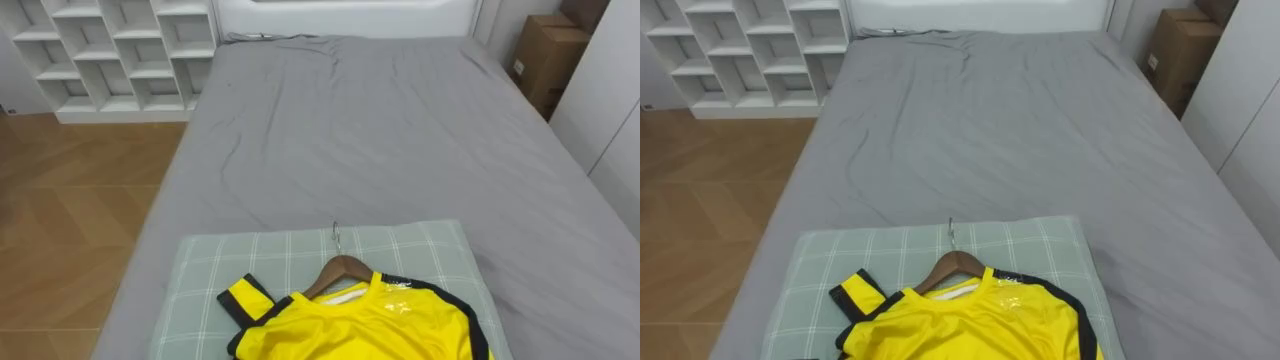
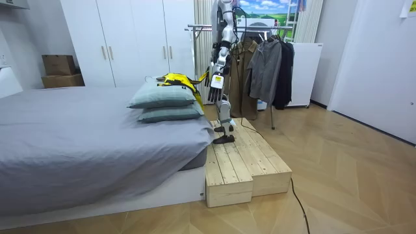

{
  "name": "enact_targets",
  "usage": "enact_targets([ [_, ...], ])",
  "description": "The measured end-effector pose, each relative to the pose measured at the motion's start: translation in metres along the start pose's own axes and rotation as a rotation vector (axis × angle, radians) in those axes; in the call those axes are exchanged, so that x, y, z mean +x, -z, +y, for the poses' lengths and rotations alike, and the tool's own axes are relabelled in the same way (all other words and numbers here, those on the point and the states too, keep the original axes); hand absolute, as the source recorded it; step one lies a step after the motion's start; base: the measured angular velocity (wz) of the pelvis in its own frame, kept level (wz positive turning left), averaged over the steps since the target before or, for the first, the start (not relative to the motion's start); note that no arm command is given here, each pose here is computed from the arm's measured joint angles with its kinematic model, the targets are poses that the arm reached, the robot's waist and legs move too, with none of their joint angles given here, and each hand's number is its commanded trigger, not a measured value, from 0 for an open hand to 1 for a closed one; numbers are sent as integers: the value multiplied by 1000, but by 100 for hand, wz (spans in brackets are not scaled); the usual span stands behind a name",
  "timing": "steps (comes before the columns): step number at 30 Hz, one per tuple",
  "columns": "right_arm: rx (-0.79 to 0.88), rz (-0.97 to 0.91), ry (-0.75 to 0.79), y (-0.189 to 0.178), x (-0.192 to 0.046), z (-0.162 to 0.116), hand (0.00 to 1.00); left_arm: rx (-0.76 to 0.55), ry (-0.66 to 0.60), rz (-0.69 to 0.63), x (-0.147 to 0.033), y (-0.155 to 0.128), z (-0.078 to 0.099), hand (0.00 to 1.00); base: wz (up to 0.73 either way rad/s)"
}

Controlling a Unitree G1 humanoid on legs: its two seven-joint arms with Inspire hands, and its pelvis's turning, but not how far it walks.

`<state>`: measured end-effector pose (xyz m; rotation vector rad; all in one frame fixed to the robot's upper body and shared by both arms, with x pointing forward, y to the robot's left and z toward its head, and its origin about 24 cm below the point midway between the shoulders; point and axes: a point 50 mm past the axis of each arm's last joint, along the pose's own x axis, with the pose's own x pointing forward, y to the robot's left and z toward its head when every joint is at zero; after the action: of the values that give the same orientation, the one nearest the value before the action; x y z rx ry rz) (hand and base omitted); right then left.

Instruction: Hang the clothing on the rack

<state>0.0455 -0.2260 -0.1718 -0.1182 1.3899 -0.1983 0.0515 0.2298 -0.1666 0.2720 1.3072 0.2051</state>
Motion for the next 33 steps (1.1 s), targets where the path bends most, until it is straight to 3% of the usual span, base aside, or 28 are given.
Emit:
enact_targets([
  [33,14,-11,-7,2,0,1,0,10,-38,-13,-1,3,2,0,-2],
])
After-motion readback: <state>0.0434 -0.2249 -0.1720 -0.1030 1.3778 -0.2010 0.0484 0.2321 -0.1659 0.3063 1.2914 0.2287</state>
